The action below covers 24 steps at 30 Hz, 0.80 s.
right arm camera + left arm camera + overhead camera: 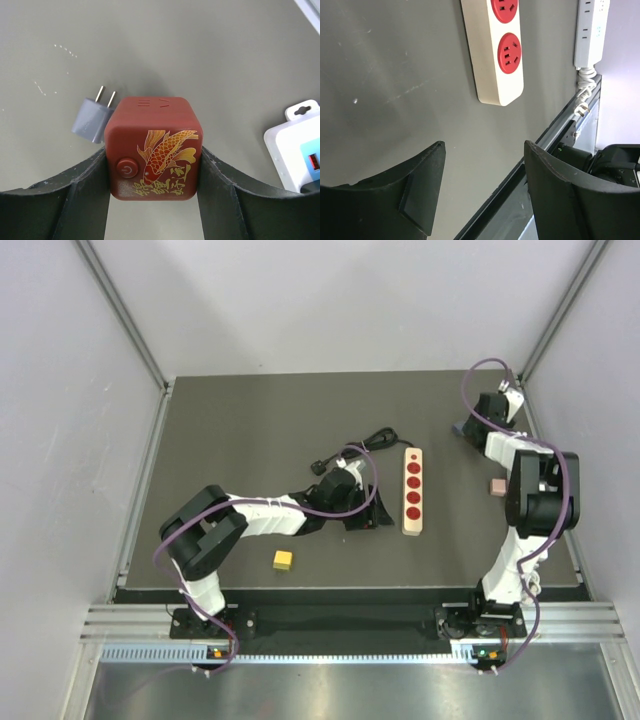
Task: Pull the plug off the socket
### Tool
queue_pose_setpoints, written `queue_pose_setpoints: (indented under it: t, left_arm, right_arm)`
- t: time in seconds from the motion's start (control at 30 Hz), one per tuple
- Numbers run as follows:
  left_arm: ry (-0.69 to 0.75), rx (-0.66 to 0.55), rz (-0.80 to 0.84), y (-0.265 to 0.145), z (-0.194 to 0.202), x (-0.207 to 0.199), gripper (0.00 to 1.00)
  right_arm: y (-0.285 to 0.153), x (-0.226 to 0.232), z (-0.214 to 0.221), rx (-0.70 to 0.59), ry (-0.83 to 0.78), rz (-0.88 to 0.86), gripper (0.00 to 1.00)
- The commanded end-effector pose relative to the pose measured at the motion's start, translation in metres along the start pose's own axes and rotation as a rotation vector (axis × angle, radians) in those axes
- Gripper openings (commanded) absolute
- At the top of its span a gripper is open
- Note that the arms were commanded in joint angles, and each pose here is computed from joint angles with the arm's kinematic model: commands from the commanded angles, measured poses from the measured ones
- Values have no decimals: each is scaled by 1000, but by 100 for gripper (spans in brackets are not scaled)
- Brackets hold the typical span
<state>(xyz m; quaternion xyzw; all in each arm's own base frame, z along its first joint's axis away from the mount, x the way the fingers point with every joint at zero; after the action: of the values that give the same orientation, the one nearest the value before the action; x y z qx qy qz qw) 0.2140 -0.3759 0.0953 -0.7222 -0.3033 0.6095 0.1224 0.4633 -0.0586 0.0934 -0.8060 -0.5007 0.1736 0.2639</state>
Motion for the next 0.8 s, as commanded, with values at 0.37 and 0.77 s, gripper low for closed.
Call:
queue_pose_setpoints:
  t: [0.37, 0.77]
  left_arm:
    - [43, -30, 93, -15, -3, -23, 68]
    - [39, -29, 92, -19, 0, -18, 68]
  right_arm:
    - [2, 16, -18, 4, -45, 24, 69]
    - [-22, 25, -22, 30, -62, -38, 85]
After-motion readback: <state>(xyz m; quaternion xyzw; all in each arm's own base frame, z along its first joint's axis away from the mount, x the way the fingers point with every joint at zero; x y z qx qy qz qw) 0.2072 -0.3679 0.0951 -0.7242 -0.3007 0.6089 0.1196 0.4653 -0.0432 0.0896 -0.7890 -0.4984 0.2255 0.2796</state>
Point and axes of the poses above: each gripper's point midway between its finger pads, its own y axis out along the fingers, its own x axis along the line the jaws close on, z = x × y, the point moved 4 cm from there along -y, back along the fingers, and after that the axes turned 10 degrees about -y, right-handed, at the moved point
